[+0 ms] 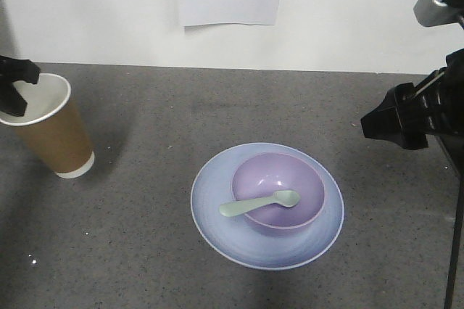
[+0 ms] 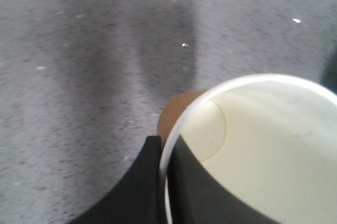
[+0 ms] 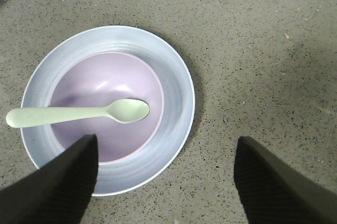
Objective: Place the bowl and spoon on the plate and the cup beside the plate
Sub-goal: 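Lower the left gripper onto the paper cup rim and close it, then slide the paper cup with the left gripper closer to the plate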
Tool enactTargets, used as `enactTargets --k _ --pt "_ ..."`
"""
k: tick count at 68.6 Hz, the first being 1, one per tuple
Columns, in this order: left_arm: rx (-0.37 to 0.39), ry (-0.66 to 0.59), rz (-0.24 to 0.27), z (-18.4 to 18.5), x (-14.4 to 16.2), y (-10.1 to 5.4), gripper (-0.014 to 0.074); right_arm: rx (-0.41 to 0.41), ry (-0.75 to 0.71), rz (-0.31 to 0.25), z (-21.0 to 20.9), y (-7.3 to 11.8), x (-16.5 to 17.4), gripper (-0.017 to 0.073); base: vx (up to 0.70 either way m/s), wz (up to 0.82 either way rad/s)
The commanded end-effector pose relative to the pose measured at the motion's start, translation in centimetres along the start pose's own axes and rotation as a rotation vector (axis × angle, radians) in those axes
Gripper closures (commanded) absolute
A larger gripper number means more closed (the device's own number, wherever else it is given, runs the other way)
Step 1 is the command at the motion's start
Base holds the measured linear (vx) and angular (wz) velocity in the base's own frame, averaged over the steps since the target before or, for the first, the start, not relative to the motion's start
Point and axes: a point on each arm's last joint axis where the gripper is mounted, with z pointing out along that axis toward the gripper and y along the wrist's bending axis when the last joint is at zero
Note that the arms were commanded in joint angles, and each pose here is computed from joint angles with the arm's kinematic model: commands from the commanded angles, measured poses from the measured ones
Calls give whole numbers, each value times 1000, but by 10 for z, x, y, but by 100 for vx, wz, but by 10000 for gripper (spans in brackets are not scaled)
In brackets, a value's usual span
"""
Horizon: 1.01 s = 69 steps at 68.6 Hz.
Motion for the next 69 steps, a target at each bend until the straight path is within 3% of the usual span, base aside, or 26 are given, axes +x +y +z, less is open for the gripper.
enactTargets --k 1,15,26,45,69 --pt "54 -81 58 -17 -1 -25 601 7 -93 -7 -12 1 -8 32 0 0" --pt "111 -71 164 -11 4 -63 601 7 -93 -6 -12 1 -8 32 0 0" --pt "135 -78 191 -6 8 -79 601 7 -93 -6 -12 1 -8 32 0 0" --pt "142 -16 174 30 25 -80 601 8 -94 -6 -12 1 -8 32 0 0" --pt "148 -7 158 41 31 -78 596 8 -94 -6 -12 1 -8 32 0 0"
